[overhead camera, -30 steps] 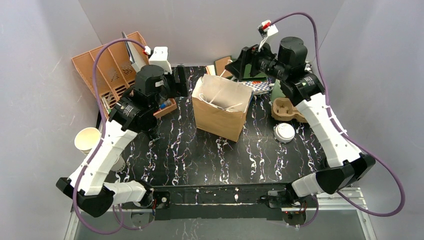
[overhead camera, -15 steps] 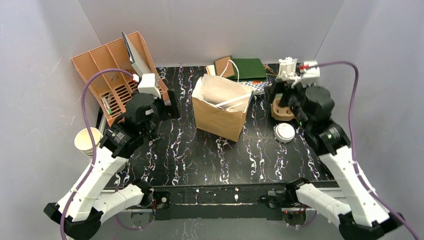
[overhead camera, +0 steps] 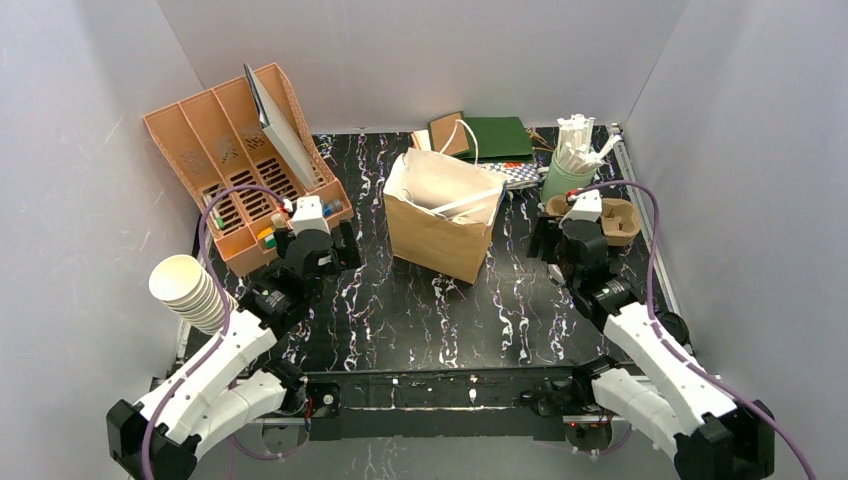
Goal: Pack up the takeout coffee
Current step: Place the straw in the takeout bag, then reset both arms
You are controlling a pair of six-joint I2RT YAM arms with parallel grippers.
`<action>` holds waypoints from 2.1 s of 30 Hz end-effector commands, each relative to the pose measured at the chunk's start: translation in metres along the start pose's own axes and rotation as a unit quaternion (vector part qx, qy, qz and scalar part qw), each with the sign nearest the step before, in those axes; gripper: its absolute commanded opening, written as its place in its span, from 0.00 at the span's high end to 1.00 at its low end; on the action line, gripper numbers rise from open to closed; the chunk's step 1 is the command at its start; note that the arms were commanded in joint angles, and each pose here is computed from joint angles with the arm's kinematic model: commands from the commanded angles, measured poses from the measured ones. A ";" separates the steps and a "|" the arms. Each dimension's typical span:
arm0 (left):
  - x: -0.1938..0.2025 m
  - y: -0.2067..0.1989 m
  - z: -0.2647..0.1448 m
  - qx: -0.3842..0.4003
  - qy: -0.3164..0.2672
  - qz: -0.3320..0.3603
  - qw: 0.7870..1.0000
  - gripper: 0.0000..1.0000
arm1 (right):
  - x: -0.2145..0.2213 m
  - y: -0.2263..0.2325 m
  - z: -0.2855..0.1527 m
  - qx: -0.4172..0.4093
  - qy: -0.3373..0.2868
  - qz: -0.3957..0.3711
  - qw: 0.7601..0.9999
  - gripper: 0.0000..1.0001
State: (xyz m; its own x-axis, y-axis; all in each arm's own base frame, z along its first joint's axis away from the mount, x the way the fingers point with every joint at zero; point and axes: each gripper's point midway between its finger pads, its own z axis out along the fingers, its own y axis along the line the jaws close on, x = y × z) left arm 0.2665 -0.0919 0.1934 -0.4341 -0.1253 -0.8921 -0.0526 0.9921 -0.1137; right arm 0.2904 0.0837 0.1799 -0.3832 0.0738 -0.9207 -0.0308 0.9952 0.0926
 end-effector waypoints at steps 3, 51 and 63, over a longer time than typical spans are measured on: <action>-0.009 0.027 0.024 -0.081 -0.081 0.032 0.993 0.02 | -0.020 -0.023 0.039 0.003 -0.065 0.045 0.997 0.17; 0.088 0.113 0.158 -0.098 -0.085 0.077 0.988 0.02 | 0.072 -0.084 0.122 -0.022 -0.085 -0.016 0.996 0.02; 0.088 0.113 0.159 -0.098 -0.085 0.077 0.989 0.02 | 0.071 -0.084 0.122 -0.022 -0.086 -0.017 0.996 0.02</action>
State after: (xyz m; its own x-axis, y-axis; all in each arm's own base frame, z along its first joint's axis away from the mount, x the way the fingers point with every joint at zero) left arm 0.3660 -0.0010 0.0370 -0.2750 0.0463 -0.9603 -0.1385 0.9865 0.0873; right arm 0.3653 0.0127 0.0434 -0.2779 0.0746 -0.9577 -0.0671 0.9930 0.0968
